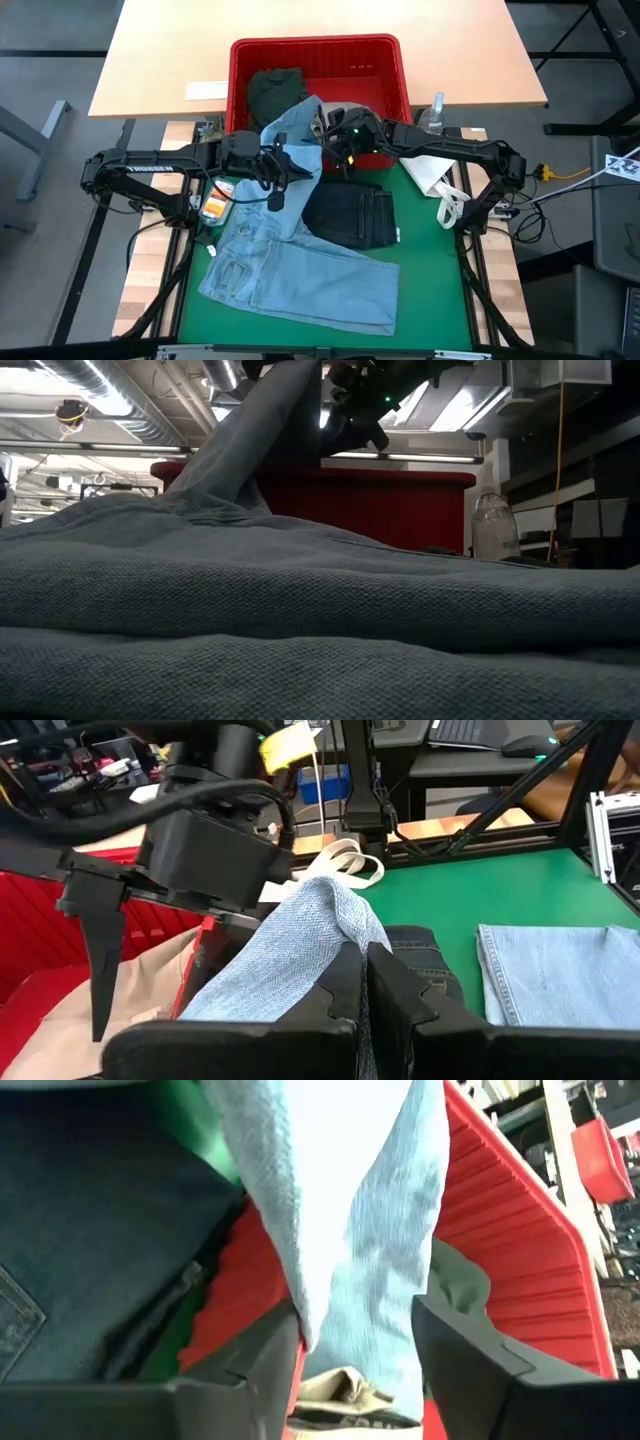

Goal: Fold laundry
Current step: Fold the light blue jeans

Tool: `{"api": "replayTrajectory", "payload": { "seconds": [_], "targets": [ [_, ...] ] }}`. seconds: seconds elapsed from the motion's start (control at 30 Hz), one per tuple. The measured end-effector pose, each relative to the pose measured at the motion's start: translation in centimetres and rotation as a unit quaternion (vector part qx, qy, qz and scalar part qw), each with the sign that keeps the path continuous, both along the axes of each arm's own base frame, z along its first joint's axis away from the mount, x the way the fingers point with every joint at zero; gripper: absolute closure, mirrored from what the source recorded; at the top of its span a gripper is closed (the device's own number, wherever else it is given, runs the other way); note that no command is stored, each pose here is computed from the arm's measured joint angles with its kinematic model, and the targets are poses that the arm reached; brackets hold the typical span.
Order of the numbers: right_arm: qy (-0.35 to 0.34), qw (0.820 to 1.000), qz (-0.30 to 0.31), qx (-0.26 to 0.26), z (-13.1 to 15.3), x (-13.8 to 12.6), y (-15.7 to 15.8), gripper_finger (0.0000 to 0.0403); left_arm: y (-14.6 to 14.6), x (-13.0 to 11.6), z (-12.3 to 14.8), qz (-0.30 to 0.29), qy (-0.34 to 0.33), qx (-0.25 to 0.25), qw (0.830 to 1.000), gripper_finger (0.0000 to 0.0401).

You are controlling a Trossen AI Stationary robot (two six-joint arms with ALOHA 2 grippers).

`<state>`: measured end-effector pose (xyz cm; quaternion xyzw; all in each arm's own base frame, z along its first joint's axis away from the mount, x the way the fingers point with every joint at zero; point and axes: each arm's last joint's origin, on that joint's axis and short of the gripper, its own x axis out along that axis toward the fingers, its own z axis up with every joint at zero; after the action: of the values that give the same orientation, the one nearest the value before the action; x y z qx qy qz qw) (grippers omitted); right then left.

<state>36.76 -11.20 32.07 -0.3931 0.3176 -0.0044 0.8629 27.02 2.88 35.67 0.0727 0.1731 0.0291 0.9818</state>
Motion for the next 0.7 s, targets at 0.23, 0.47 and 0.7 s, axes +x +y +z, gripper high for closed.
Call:
{"api": "replayTrajectory", "payload": {
  "seconds": [0.23, 0.47, 0.7],
  "targets": [
    [0.011, 1.000, 0.002, 0.005, -1.6, 1.1, -0.4, 0.0241, -0.4, 0.1, 0.1, -0.008, -0.006, 0.001, 1.000, 0.0401],
    [0.009, 1.000, -0.003, -0.004, -1.7, 1.3, -0.5, 0.0268, -1.1, 0.2, 0.2, -0.027, -0.009, 0.018, 0.999, 0.0401],
    [0.031, 0.999, -0.036, -0.024, -1.9, 1.0, -0.6, 0.0352, -1.1, 0.2, 0.2, -0.034, -0.007, 0.050, 0.998, 0.0401]
  ]
}}
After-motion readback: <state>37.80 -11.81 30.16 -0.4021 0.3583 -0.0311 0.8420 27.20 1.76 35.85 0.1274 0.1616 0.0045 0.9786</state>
